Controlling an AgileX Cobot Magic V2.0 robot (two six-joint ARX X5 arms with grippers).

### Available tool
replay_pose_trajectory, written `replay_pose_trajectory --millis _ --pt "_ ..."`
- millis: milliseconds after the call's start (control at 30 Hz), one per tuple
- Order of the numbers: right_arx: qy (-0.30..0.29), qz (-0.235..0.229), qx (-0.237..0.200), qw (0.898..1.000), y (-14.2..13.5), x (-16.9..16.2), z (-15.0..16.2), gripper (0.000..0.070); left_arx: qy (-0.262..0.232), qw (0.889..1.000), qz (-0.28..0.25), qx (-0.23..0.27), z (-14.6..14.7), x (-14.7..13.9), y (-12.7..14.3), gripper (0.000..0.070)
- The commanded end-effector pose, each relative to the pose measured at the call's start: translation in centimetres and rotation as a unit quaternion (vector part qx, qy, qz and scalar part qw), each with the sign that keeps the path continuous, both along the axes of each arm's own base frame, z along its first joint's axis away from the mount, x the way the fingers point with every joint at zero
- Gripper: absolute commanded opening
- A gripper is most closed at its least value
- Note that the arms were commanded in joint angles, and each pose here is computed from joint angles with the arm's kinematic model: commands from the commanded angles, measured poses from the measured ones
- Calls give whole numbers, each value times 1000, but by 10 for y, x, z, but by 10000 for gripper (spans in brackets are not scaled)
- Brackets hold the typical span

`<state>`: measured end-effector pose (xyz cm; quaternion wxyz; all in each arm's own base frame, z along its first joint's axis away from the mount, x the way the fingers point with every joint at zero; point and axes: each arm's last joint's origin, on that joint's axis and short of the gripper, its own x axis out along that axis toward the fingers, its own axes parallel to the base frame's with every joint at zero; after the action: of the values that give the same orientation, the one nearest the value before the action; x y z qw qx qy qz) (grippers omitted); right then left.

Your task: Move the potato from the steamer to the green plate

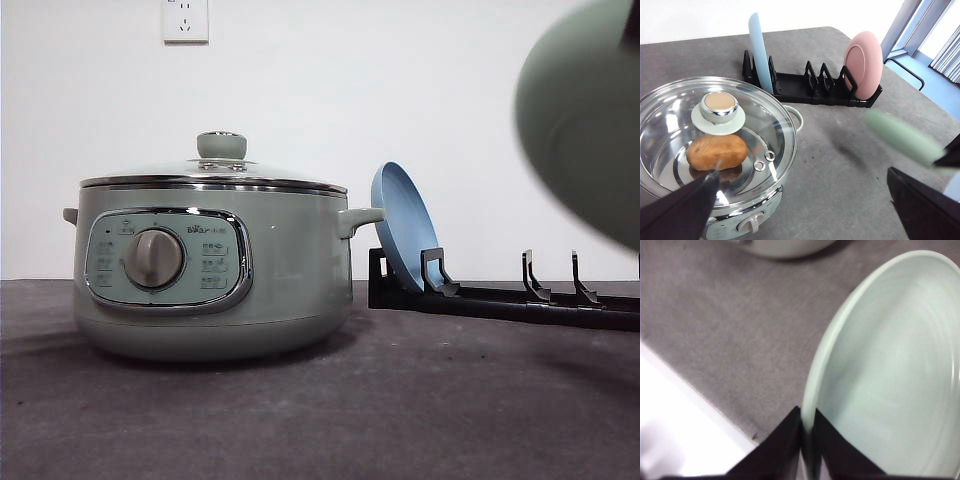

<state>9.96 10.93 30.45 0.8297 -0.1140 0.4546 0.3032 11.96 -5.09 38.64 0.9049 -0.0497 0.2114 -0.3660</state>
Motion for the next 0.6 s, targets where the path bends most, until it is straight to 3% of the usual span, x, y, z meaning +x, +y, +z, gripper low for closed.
replay_pose_trajectory --millis 0,133,433,567 --pt "0 -20 -10 1000 10 1 -11 0 -11 1000 -6 -6 6 -1 -1 699" --pt "-7 -28 -69 997 28 1 -38 0 -10 1000 -6 -6 6 0 -1 699" --pt "0 14 -98 995 72 9 -70 0 -10 1000 -7 -5 6 0 -1 699" --pt "-9 9 -154 988 84 13 -88 0 -10 1000 -7 -5 6 0 -1 699"
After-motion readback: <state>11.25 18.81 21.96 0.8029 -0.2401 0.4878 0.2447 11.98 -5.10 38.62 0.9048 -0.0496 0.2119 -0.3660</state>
